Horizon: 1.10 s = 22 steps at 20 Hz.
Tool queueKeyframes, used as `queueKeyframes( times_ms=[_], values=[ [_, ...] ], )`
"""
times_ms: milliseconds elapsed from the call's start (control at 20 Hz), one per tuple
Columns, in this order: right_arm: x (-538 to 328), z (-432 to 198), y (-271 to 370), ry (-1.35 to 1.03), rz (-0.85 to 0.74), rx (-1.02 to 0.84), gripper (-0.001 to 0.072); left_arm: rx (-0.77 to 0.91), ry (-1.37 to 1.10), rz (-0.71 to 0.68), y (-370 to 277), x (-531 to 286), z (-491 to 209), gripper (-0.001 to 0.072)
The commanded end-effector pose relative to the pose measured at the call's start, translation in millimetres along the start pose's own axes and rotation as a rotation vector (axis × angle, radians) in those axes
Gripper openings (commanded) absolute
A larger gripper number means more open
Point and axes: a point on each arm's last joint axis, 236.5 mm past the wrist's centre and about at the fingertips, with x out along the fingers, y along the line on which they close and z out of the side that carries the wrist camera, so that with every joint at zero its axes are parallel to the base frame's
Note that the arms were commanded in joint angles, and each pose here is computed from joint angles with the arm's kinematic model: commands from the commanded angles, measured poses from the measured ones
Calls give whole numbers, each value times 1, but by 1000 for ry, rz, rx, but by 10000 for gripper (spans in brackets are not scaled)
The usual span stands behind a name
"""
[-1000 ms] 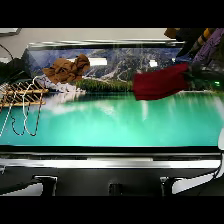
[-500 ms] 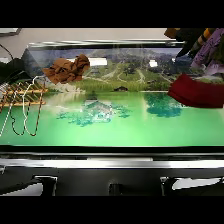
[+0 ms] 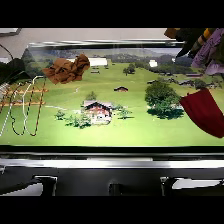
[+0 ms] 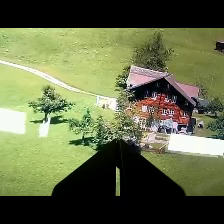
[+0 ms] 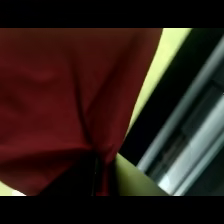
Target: Fold the clothes and pants, and hang the long-sleeved shirts on hangers.
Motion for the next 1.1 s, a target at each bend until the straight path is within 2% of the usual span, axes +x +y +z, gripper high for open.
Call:
queueKeyframes(
  times_ms=[0, 450, 850, 1000, 1050],
  values=[
    [20, -33, -38, 50, -142, 16, 25, 0, 1, -2, -1, 0, 0, 16],
    [57, -99, -69, 121, -222, 22, 26, 0, 1, -3, -1, 0, 0, 16],
    [56, -102, -86, 102, -279, -5, 29, 0, 1, -2, -1, 0, 0, 16],
    [50, -100, -104, 93, -361, -23, 196, 0, 1, -3, -1, 0, 0, 16],
    [45, -95, -113, 75, -401, -27, 362, 0, 1, -2, -1, 0, 0, 16]
  ],
)
